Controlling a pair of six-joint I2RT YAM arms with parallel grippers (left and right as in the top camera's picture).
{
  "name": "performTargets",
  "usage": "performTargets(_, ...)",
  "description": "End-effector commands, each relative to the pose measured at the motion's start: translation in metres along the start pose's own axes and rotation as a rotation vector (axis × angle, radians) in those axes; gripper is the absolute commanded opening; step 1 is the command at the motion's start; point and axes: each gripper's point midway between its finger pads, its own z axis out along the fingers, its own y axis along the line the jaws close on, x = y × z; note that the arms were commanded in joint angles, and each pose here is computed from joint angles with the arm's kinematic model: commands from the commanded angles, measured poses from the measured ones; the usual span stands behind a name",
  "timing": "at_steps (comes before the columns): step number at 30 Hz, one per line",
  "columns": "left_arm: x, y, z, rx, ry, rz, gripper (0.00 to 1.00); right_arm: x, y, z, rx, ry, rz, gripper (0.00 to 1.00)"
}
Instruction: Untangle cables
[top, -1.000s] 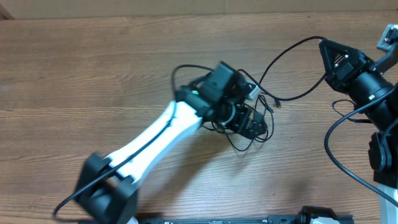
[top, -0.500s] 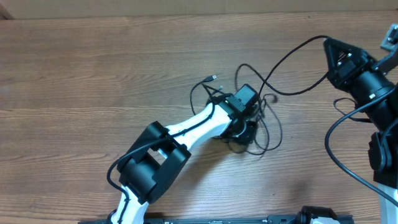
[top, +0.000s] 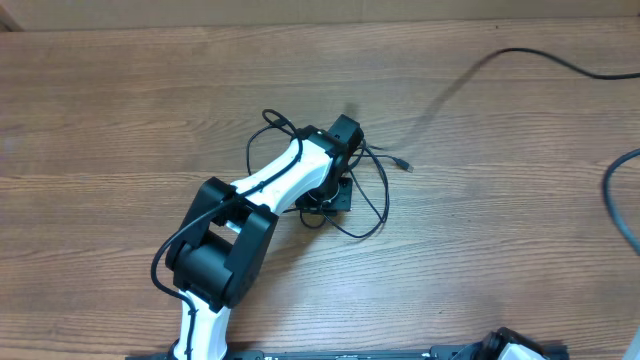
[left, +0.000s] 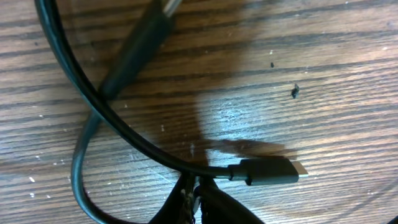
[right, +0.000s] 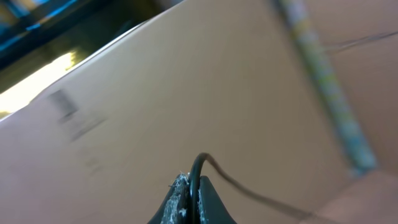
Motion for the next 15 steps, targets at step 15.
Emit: performTargets(15,-0.001,-0.008,-0.006,-0.025,-0.046,0.050,0.23,0.132,-0.361,0.039,0.924,0.514,-0.293,0.06)
